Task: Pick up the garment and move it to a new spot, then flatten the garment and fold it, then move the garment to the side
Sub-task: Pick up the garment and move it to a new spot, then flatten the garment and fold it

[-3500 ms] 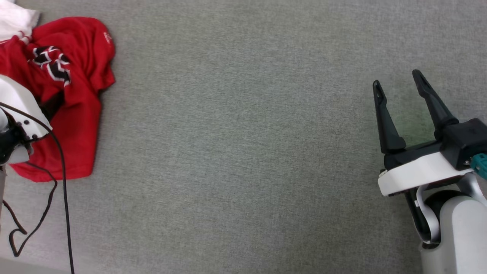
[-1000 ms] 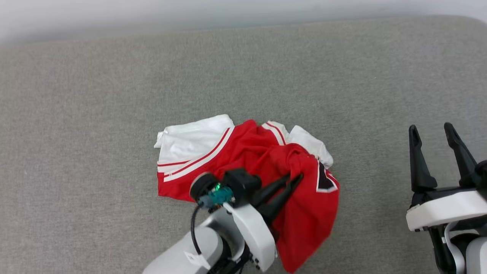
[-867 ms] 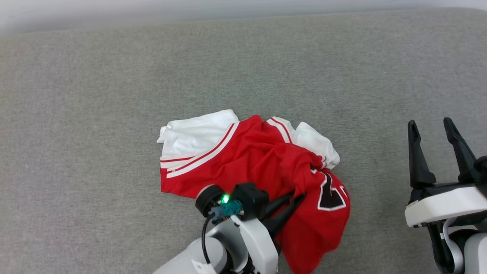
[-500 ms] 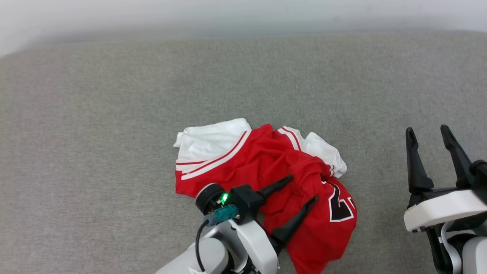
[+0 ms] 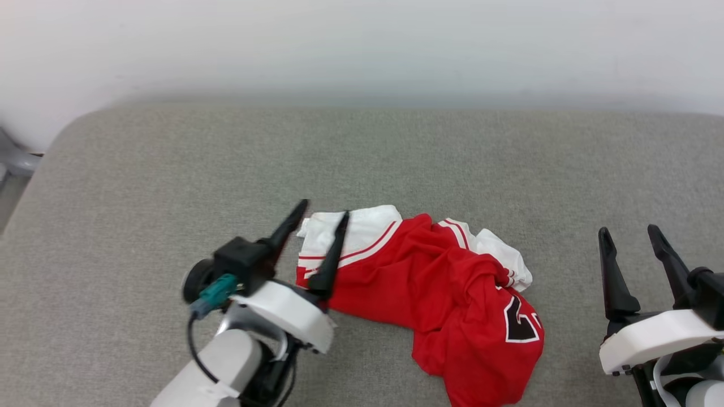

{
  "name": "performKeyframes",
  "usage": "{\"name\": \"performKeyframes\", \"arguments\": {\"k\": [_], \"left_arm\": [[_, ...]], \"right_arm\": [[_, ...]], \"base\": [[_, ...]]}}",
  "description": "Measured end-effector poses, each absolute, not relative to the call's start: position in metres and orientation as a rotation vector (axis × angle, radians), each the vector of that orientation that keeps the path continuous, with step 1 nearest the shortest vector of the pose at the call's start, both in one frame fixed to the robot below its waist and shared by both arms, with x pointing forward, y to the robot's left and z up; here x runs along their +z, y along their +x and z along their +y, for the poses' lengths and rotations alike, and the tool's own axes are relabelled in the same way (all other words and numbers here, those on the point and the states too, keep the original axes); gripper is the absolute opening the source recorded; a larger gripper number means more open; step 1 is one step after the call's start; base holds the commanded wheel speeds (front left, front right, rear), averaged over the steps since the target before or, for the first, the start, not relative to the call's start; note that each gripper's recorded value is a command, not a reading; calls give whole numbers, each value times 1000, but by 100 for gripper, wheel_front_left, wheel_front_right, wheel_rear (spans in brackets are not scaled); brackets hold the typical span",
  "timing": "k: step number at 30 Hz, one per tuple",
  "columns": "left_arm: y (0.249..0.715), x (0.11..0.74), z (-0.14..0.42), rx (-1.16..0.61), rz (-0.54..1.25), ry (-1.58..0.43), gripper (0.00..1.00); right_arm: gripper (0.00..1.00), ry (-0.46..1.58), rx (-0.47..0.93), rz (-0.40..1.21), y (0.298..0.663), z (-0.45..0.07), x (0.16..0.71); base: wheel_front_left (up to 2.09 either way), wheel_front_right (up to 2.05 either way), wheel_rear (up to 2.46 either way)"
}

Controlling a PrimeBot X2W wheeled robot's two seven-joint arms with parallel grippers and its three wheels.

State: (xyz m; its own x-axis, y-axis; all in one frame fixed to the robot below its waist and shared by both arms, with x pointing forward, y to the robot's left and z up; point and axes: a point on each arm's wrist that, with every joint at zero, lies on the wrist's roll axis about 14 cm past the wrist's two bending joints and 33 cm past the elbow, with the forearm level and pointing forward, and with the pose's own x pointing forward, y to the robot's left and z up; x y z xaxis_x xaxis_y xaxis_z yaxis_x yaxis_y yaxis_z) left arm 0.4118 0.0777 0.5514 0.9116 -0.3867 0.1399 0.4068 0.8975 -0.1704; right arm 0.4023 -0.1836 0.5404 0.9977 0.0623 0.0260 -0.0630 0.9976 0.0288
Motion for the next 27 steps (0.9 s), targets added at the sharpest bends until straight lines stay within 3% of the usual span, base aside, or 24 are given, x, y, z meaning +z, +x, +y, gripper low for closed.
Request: {"name": "performKeyframes", "arguments": {"k": [14, 27], "left_arm": [[380, 550, 190, -63, -135, -131, 100], [363, 540, 199, -44, -115, -113, 100]], "right_arm": [[100, 50, 91, -21, 381, -175, 544], [100, 51, 90, -5, 372, -176, 541]], "base": [[0, 0, 0], [0, 0, 0]]}}
